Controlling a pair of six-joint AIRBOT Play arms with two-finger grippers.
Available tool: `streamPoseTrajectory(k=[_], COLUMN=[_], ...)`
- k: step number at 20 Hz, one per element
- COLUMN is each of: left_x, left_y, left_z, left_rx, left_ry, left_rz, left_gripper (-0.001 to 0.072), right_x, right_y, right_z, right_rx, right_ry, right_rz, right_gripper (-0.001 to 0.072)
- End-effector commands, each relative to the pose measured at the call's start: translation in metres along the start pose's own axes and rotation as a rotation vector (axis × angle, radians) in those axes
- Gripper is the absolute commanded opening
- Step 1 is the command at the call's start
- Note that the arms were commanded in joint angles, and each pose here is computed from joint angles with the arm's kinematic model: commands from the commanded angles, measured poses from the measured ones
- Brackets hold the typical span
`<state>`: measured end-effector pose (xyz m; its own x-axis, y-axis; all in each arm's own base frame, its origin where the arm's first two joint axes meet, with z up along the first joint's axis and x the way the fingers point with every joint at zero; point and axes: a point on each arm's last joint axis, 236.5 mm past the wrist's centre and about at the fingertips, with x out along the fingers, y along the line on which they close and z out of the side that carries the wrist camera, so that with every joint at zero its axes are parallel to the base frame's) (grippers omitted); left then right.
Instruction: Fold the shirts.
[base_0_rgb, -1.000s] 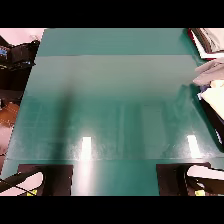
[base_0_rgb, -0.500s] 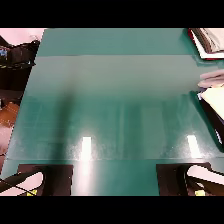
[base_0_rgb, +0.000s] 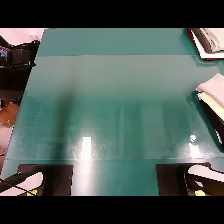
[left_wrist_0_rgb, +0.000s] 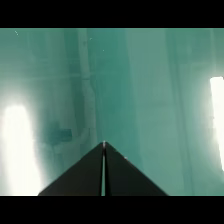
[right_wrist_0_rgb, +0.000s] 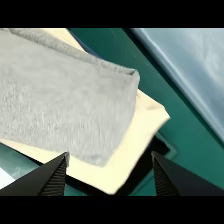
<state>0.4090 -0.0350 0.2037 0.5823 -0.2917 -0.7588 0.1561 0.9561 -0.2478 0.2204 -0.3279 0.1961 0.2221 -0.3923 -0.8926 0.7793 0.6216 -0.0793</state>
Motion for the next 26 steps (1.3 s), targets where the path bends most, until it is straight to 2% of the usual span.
streamPoseTrajectory(k=[1,2,3,6,10,11,12,13,19,26], left_x=[0.0,0.0,0.0,0.0,-0.001,-0.001,-0.001,-0.001,-0.001,-0.001], left_y=[0.0,0.0,0.0,0.001,0.001,0.001,0.002,0.002,0.002,0.002], left_z=[-0.001,-0.001,0.0,0.006,0.005,0.008,0.011,0.013,0.014,0.014], left_rx=[0.004,0.005,0.005,0.005,0.005,0.005,0.005,0.005,0.005,0.005], left_ry=[0.003,0.003,0.002,-0.026,-0.023,-0.034,-0.047,-0.056,-0.059,-0.059], left_rz=[0.0,0.0,0.0,0.006,0.004,0.006,0.008,0.01,0.01,0.01], left_gripper=[0.0022,0.0023,0.0023,0.0022,0.0023,0.0022,0.0023,0.0023,0.0023,0.0023], right_x=[-0.001,-0.004,-0.01,-0.036,-0.082,-0.092,-0.1,-0.106,-0.139,-0.157], right_y=[-0.014,0.001,0.02,0.081,0.173,0.194,0.214,0.23,0.306,0.338], right_z=[-0.012,-0.007,-0.001,0.013,0.006,-0.001,-0.011,-0.021,-0.074,-0.104], right_rx=[0.18,0.2,0.207,0.175,0.042,-0.003,-0.054,-0.101,-0.327,-0.434], right_ry=[0.033,0.018,0.0,-0.037,-0.015,0.005,0.031,0.055,0.138,0.176], right_rz=[0.087,0.184,0.29,0.553,0.855,0.907,0.944,0.965,1.069,1.116], right_gripper=[0.0541,0.0434,0.0391,0.0387,0.0387,0.0341,0.0143,0.0013,0.0012,0.0012])
